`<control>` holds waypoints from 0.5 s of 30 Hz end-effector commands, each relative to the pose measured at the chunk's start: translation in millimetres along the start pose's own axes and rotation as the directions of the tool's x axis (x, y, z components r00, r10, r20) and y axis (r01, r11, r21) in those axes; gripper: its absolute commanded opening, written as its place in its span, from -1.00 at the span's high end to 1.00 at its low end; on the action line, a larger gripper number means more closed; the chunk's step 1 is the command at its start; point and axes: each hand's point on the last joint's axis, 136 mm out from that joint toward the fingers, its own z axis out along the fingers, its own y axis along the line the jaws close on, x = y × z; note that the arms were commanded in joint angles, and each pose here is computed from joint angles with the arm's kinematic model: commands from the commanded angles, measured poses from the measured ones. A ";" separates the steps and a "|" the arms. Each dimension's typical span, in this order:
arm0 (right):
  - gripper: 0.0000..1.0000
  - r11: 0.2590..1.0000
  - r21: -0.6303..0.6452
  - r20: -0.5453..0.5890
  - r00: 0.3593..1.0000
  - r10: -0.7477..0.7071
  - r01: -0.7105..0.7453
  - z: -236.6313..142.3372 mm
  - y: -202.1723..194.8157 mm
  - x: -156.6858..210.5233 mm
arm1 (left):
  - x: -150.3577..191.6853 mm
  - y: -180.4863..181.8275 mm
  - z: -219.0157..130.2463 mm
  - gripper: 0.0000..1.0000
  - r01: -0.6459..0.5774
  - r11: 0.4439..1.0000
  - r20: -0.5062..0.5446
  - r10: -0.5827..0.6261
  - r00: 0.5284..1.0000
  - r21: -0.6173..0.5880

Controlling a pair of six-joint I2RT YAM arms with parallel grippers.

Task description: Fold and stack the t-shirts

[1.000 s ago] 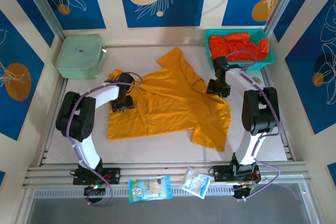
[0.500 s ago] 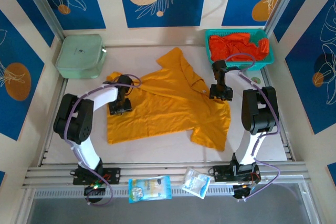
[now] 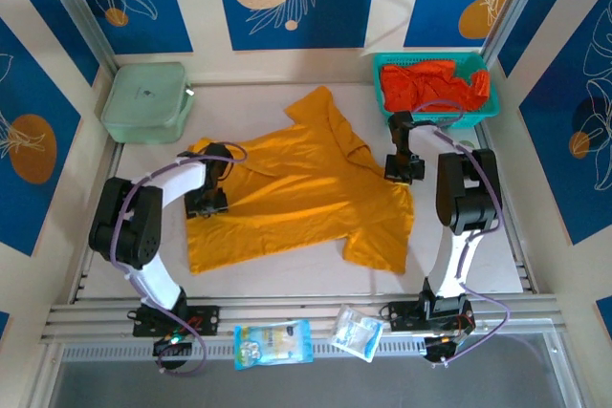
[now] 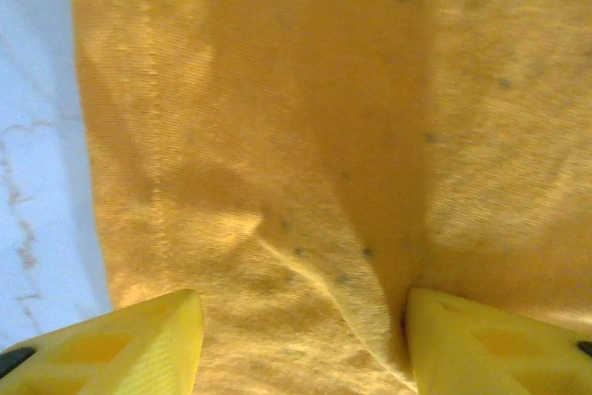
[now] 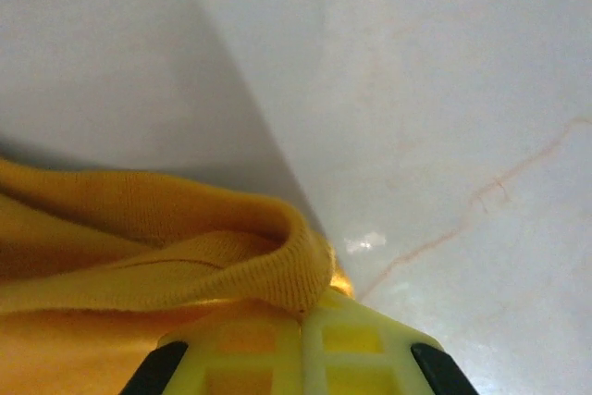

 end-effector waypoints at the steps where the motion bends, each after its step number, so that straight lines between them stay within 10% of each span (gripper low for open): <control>1: 1.00 0.988 -0.054 0.029 0.989 0.145 -0.143 -31.6 -8.3 8.7 | 7.3 27.0 -0.2 -0.18 -0.012 0.997 -0.035 0.009 0.999 -0.077; 13: 1.00 0.817 -0.275 -0.190 0.862 0.470 -0.506 -27.2 -32.2 65.9 | -7.0 29.5 16.4 -0.18 -0.014 0.996 -0.042 0.011 0.999 -0.085; 15: 0.76 0.794 -0.296 -0.215 0.847 0.485 -0.530 -22.1 -34.1 65.4 | -8.0 26.9 18.8 -0.17 -0.019 0.997 -0.047 0.015 0.999 -0.077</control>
